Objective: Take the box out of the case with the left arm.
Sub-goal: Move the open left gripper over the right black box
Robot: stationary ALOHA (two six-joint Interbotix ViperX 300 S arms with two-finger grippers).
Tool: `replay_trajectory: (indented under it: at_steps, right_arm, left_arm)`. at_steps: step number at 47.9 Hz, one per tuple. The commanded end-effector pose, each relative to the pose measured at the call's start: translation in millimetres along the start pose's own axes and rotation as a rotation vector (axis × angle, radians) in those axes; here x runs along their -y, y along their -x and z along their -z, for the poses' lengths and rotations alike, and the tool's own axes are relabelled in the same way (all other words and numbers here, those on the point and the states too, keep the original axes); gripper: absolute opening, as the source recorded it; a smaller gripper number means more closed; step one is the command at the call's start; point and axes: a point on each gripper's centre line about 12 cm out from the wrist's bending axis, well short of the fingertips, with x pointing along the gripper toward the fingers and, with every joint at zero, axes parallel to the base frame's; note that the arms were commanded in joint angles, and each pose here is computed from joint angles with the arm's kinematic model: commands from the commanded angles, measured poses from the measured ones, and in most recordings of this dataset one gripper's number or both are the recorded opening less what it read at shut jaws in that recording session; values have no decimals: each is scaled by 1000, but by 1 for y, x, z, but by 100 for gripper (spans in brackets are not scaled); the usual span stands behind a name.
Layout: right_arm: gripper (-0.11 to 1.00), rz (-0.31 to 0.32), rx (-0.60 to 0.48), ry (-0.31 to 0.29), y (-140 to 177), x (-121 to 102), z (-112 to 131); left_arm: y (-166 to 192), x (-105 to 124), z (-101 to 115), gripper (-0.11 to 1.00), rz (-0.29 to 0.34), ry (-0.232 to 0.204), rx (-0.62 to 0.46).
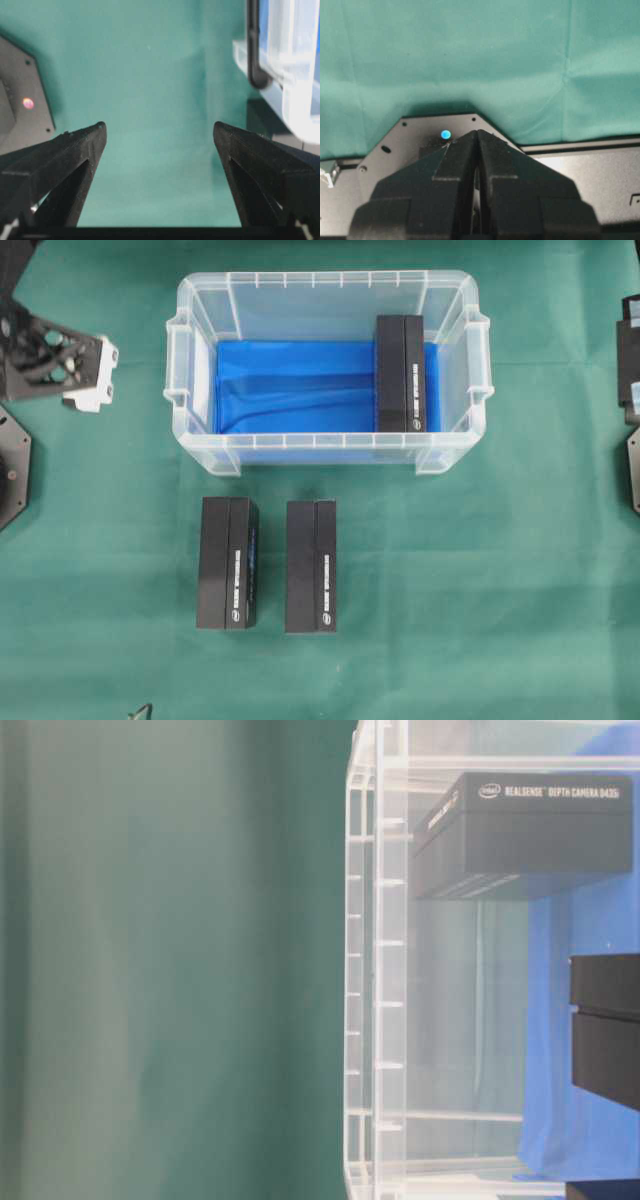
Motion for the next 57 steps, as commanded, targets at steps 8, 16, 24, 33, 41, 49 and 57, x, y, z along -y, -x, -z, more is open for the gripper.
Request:
replay_trajectory:
  at_steps: [8, 16, 24, 33, 41, 49, 57]
  right_arm:
    - [2, -3, 9, -2, 2, 0, -2]
    - [2, -3, 9, -1, 2, 0, -2]
    - [2, -3, 9, -1, 2, 0, -2]
    - [2, -3, 9, -2, 2, 0, -2]
    - [2, -3, 9, -2, 2, 0, -2]
    - [2, -3, 9, -1, 2, 0, -2]
    - [2, -3, 9, -1, 2, 0, -2]
  left_arm:
    - [6, -3, -14, 90, 18, 16, 14]
    - [6, -3, -14, 90, 17, 18, 11]
    - [7, -3, -14, 90, 21, 18, 11]
    - [7, -2, -14, 90, 22, 19, 11]
    - [9, 1, -15, 90, 30, 20, 10]
    - [9, 11, -18, 90, 30, 17, 10]
    - [10, 32, -21, 90, 35, 9, 10]
